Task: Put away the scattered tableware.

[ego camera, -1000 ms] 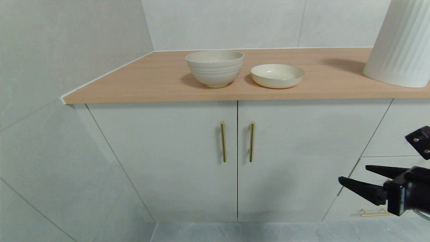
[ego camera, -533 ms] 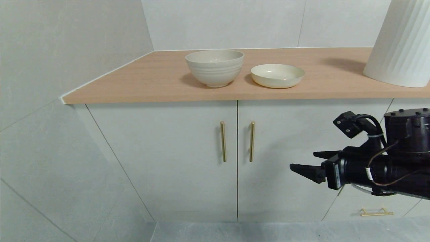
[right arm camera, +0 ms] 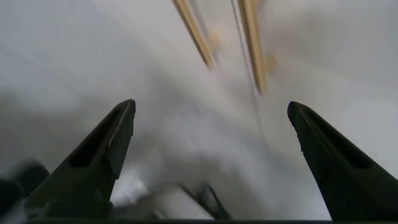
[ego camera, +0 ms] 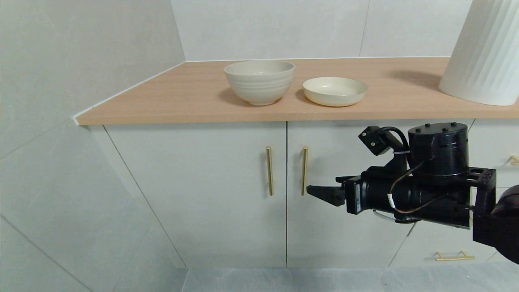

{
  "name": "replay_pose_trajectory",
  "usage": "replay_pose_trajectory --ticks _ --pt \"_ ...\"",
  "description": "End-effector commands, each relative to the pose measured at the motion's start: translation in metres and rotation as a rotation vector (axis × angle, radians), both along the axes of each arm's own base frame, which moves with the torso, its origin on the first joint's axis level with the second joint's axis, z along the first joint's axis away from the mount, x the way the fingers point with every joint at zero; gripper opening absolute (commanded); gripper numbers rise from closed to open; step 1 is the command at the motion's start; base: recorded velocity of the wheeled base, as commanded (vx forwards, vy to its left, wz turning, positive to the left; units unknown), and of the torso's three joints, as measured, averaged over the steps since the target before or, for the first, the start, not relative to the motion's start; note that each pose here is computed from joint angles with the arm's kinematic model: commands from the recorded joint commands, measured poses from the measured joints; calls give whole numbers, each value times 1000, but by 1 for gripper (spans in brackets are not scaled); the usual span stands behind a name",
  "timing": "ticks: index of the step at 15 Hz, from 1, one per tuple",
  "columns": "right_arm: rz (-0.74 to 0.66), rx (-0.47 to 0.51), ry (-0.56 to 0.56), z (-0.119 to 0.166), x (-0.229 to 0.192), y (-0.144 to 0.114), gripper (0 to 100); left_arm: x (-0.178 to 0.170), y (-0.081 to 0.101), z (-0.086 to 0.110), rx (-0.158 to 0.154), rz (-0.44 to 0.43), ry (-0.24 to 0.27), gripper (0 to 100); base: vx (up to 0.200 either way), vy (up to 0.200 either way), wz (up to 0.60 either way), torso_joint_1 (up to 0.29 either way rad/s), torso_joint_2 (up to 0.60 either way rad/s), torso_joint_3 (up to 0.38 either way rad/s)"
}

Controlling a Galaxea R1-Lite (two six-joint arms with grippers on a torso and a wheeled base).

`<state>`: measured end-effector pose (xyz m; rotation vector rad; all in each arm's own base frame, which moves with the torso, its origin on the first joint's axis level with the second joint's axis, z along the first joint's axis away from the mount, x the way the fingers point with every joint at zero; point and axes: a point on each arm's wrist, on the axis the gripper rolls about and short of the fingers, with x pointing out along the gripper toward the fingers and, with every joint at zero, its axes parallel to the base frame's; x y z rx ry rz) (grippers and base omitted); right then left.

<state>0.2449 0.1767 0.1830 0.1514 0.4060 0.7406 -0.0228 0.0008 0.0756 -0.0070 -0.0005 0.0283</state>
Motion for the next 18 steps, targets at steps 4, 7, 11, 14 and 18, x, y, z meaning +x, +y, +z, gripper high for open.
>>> replay_pose_trajectory --ticks 4,7,11,14,18 --pt "-18 88 42 -34 27 24 100 0 0 0 1 -1 0 100 0 0 0 0 0 0" --pt "-13 170 50 -35 34 29 100 0 0 0 -1 1 0 100 0 0 0 0 0 0" --pt "5 231 46 -40 40 34 100 0 0 0 -1 1 0 100 0 0 0 0 0 0" --pt "0 229 47 -44 44 36 100 0 0 0 1 1 0 100 0 0 0 0 0 0" --pt "-13 230 41 -46 48 34 100 0 0 0 1 1 0 100 0 0 0 0 0 0"
